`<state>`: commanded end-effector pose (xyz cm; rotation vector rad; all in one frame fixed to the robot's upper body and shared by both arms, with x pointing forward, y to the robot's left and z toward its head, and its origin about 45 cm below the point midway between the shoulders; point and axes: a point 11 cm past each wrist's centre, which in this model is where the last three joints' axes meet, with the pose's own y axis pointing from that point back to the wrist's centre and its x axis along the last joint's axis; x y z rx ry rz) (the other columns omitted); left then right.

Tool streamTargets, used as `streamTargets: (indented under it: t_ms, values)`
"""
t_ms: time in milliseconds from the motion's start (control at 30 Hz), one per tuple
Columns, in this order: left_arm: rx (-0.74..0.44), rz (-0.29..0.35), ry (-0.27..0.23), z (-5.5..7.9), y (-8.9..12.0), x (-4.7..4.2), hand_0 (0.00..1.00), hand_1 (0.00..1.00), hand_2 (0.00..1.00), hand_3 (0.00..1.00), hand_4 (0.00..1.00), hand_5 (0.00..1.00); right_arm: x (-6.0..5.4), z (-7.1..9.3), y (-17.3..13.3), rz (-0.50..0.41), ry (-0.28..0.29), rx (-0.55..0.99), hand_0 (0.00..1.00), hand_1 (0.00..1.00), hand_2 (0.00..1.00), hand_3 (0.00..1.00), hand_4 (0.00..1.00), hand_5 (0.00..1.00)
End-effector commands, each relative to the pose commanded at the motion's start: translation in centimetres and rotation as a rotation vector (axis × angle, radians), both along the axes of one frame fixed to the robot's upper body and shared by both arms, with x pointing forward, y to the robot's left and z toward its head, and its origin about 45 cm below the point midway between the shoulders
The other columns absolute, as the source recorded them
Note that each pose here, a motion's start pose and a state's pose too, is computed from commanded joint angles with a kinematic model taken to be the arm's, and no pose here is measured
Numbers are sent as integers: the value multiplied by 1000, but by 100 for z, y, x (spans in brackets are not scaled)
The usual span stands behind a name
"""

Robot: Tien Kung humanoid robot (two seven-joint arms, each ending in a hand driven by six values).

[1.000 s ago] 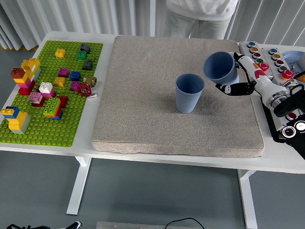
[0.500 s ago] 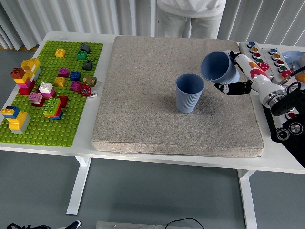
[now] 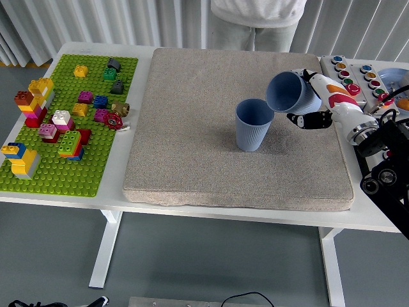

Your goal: Pick cup pour cup place

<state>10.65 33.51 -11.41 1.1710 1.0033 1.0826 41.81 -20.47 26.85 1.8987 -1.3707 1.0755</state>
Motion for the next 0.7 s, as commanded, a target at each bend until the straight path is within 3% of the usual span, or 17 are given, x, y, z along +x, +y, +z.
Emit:
streamTargets:
  t_ms: [700]
  values:
    - [3, 2, -3, 4, 15, 7, 780, 821, 836, 763, 498, 998, 6, 27, 61, 5, -39, -71, 814, 732, 656, 737, 728, 140]
